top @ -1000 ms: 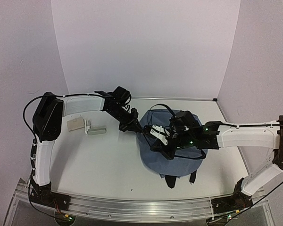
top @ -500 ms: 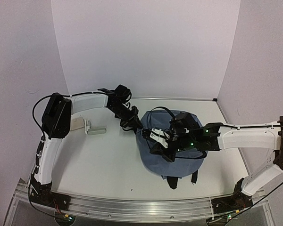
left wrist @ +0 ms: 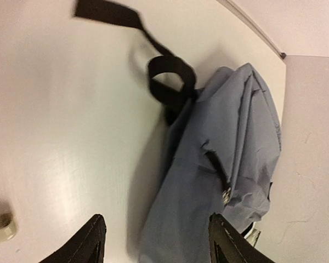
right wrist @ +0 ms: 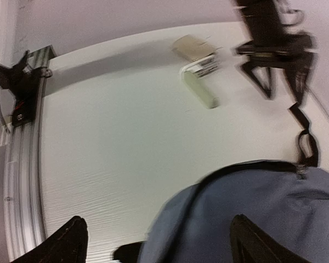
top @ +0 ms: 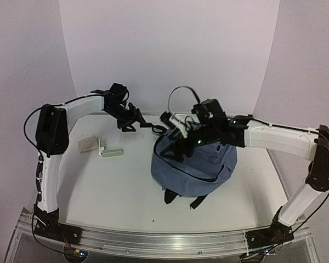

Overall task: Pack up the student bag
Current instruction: Zip the student bag at the center of the board.

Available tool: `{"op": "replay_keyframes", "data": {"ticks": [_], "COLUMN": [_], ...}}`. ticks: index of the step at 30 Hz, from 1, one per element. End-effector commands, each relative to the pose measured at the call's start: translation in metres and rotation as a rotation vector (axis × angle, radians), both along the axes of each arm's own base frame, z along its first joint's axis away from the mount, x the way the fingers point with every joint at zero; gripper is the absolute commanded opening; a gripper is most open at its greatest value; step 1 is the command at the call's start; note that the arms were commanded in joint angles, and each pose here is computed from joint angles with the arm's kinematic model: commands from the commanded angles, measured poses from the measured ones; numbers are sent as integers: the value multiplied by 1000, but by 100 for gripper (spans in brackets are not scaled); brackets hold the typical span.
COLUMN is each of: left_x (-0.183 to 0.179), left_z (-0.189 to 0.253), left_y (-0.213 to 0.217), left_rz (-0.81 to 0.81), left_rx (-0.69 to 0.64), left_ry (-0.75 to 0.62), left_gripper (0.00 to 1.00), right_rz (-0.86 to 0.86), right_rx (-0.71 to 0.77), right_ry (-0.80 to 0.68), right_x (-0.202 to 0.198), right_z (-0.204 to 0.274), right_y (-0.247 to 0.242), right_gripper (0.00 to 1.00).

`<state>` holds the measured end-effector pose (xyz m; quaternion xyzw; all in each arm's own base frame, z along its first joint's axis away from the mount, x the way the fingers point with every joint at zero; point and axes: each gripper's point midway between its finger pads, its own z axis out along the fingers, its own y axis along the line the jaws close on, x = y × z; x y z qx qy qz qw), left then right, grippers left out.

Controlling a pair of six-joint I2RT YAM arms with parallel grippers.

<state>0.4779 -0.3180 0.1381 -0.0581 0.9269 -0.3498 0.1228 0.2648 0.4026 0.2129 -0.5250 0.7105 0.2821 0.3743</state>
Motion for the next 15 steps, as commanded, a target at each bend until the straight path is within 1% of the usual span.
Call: {"op": "replay_keyframes", "data": {"ticks": [1,4,5,7,9,12,15], "left_x": [-32,-76,-91,-132,-167,-209,-232], "left_z": [76,72,69,62,53,37,27], "left_y": [17,14,8,-13,-32,-52,-69], "left_rz": [67,50,42,-3,-49,-92,-133], "left_rx": [-22,3,2,-8,-15,-34,-46], "left_ry": [-173,-135,-117,-86,-50,9,36], "left_gripper": [77,80,81,82,83,83,82], "right_rz": [-183,-285,-320,-381,-429,-503,-516], "right_rx": [65,66,69,59,23,-20,-25], "right_ry": [-32,-54,-53,-46,-23,45,163], "right_x": [64,102,115,143,172,215,244], "right_z": [43,50,51,47,35,7,-26], "right_y": [-47,-75,-83,-100,-115,-143,-166], "right_gripper": [98,98,98,98,98,98,98]}}
